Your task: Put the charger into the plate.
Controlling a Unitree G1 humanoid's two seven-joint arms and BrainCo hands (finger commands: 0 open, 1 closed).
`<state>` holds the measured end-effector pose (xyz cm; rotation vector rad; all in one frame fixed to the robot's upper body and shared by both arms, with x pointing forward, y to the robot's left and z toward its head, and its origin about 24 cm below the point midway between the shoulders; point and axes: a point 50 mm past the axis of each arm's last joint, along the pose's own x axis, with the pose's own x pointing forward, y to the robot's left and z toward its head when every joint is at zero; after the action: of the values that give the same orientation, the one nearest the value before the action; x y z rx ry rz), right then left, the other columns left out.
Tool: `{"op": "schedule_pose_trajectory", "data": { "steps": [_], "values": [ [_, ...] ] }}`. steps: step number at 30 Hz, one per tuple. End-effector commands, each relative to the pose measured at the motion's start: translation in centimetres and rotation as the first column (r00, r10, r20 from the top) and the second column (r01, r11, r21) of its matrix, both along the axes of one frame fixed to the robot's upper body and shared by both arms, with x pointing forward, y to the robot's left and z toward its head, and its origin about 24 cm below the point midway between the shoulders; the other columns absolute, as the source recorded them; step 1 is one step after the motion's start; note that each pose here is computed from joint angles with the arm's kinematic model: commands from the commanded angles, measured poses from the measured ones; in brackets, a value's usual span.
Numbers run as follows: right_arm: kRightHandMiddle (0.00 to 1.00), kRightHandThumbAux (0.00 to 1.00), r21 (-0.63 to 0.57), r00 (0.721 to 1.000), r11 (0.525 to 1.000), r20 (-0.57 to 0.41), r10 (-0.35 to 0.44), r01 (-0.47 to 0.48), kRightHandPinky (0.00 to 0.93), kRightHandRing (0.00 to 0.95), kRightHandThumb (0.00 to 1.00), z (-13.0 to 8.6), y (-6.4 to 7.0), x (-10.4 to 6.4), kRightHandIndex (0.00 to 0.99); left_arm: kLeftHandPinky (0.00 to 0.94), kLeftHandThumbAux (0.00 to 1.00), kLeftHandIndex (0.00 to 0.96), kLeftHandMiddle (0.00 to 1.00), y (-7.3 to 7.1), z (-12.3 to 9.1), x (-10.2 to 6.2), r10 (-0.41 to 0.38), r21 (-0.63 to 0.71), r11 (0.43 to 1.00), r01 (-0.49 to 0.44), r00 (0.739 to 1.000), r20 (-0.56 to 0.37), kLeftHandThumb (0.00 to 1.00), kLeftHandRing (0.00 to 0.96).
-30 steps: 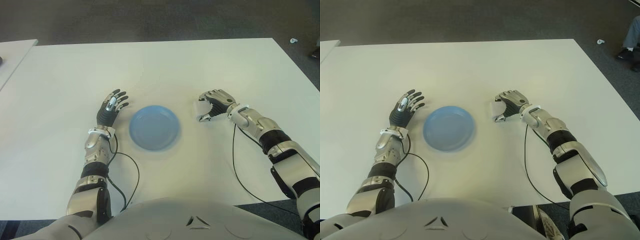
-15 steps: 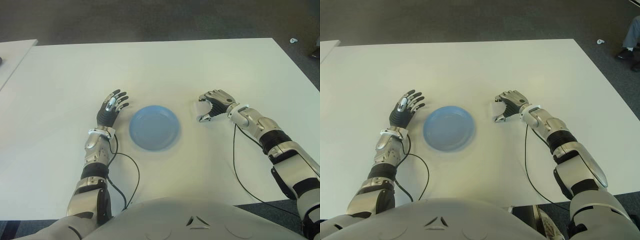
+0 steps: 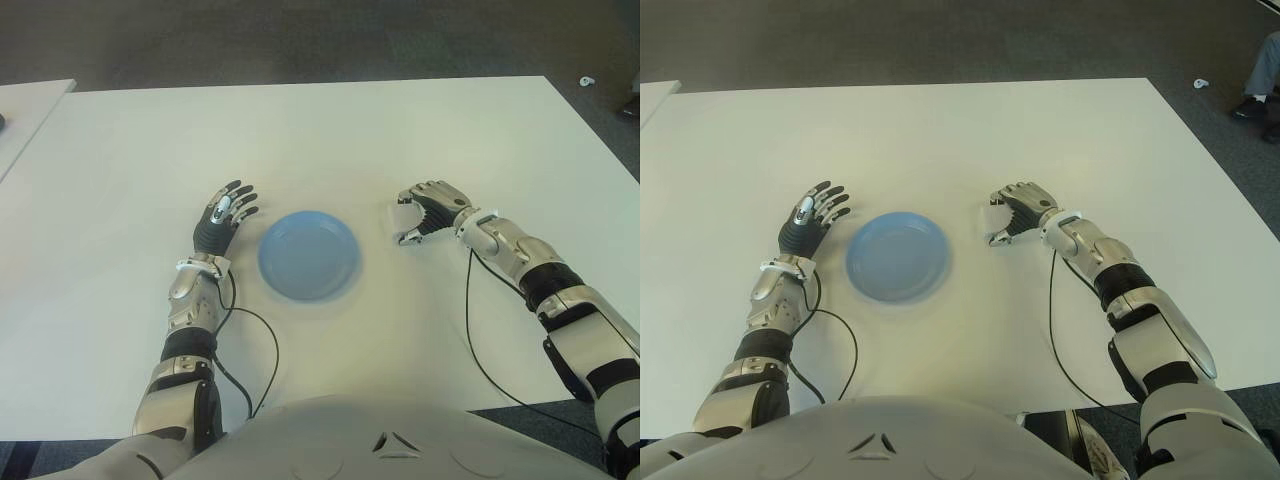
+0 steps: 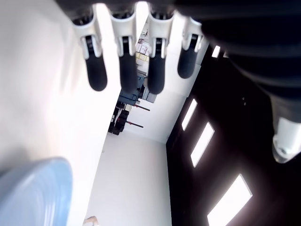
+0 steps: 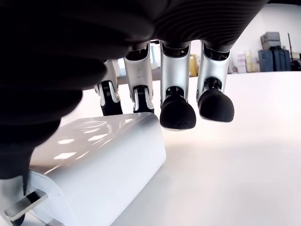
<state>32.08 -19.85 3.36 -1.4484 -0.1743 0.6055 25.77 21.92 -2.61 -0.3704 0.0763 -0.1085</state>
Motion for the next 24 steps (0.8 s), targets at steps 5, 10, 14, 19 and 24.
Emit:
{"op": "schedule_pose_trajectory", "data": {
  "steps": [5,10,14,19,24],
  "values": [
    [0.831,0.711,-0.008,0.999,1.000,-0.053,-0.015,0.014,0.778,0.825,0.738,-0.7,-0.7,-0.9,0.440,0.291,0.493,0.212,0.259,-0.6,-1.7,-1.3,-0.021,-0.046,0.999,0.017,0.997,-0.081,0.011,0.264],
    [0.837,0.710,0.022,1.000,1.000,0.020,0.000,-0.001,0.791,0.829,0.738,3.2,-0.3,-0.1,0.440,0.296,0.484,0.217,0.263,-0.6,-1.8,-1.2,-0.031,-0.048,0.998,0.027,0.996,-0.078,0.018,0.268],
    [0.843,0.710,0.049,0.999,0.998,0.045,-0.028,0.025,0.777,0.833,0.740,4.3,-0.2,0.1,0.440,0.290,0.481,0.216,0.263,-0.6,-1.8,-1.2,-0.032,-0.060,0.998,0.027,0.996,-0.084,0.024,0.267],
    [0.853,0.710,0.083,0.996,0.996,0.077,-0.039,0.032,0.744,0.837,0.743,6.5,0.4,0.2,0.440,0.285,0.483,0.214,0.260,-0.6,-2.0,-1.2,-0.021,-0.064,0.998,0.015,0.996,-0.091,0.024,0.263],
    [0.863,0.710,0.111,0.992,0.994,0.118,-0.033,0.020,0.740,0.844,0.746,8.6,1.1,0.2,0.440,0.292,0.488,0.213,0.260,-0.7,-2.0,-1.1,-0.019,-0.067,0.998,0.014,0.996,-0.087,0.021,0.265]
  ]
}}
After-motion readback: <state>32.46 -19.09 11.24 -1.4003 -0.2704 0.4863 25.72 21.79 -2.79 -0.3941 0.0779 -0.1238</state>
